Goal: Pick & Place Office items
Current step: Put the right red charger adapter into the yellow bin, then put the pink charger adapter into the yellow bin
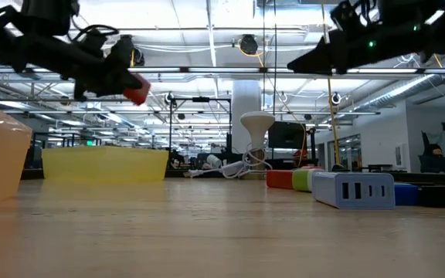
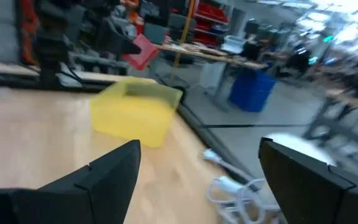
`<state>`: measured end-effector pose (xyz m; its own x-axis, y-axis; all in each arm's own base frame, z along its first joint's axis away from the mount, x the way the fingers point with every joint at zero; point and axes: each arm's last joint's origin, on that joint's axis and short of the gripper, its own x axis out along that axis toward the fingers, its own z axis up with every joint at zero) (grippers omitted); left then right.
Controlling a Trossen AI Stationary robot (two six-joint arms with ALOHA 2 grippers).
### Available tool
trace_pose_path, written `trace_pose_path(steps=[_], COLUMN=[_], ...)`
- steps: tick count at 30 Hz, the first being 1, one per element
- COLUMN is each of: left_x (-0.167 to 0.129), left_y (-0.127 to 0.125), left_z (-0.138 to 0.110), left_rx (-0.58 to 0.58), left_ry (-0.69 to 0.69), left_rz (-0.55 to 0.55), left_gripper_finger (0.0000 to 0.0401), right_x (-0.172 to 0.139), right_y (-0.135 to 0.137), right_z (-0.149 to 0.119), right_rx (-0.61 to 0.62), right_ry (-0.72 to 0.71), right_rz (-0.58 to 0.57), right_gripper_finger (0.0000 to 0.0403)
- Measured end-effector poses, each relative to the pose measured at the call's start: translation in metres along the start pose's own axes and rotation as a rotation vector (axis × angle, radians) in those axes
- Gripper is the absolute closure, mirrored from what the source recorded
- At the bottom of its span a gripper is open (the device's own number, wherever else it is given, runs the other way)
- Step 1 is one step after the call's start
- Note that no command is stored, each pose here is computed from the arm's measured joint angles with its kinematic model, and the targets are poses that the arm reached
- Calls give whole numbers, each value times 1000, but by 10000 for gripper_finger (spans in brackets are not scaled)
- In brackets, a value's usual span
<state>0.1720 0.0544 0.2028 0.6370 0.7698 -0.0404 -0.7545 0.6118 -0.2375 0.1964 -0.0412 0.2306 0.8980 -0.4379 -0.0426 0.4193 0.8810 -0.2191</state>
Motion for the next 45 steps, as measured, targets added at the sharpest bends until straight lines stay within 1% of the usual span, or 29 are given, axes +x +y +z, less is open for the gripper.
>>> trace_pose_path(steps=[2,5,10,13,16,19,23,32,34,36,40,42,45], left_x=[-3,-5,-4,-2,-1,0,3,7,7,7,8,8,9], left_y=[8,18,35,42,47,52,57,62,63,64,67,68,66], left_z=[-5,-15,-27,-30,-34,-39,-46,-52,-52,-51,-51,-51,-49], left_rx=[-16,-40,-81,-119,-138,-159,-175,-167,-159,-161,-158,-137,-126], left_ry=[-4,7,53,74,97,123,151,173,173,169,171,177,175], left_rz=[40,112,271,326,372,415,461,508,512,518,536,538,516], left_gripper_finger=[279,279,279,277,267,263,260,255,244,224,168,142,111], right_x=[2,6,10,12,13,14,14,14,14,14,14,14,14], right_y=[-11,-24,-34,-35,-35,-33,-34,-34,-33,-33,-33,-33,-33], right_z=[-9,-21,-37,-38,-37,-36,-35,-35,-36,-37,-38,-38,-39], right_rx=[63,118,148,144,142,145,145,145,145,144,144,144,144], right_ry=[5,45,94,85,71,53,38,45,50,58,71,74,81], right_rz=[27,21,-36,-40,-38,7,12,8,9,10,12,12,14], right_gripper_finger=[85,85,85,85,85,85,85,85,85,85,85,85,85])
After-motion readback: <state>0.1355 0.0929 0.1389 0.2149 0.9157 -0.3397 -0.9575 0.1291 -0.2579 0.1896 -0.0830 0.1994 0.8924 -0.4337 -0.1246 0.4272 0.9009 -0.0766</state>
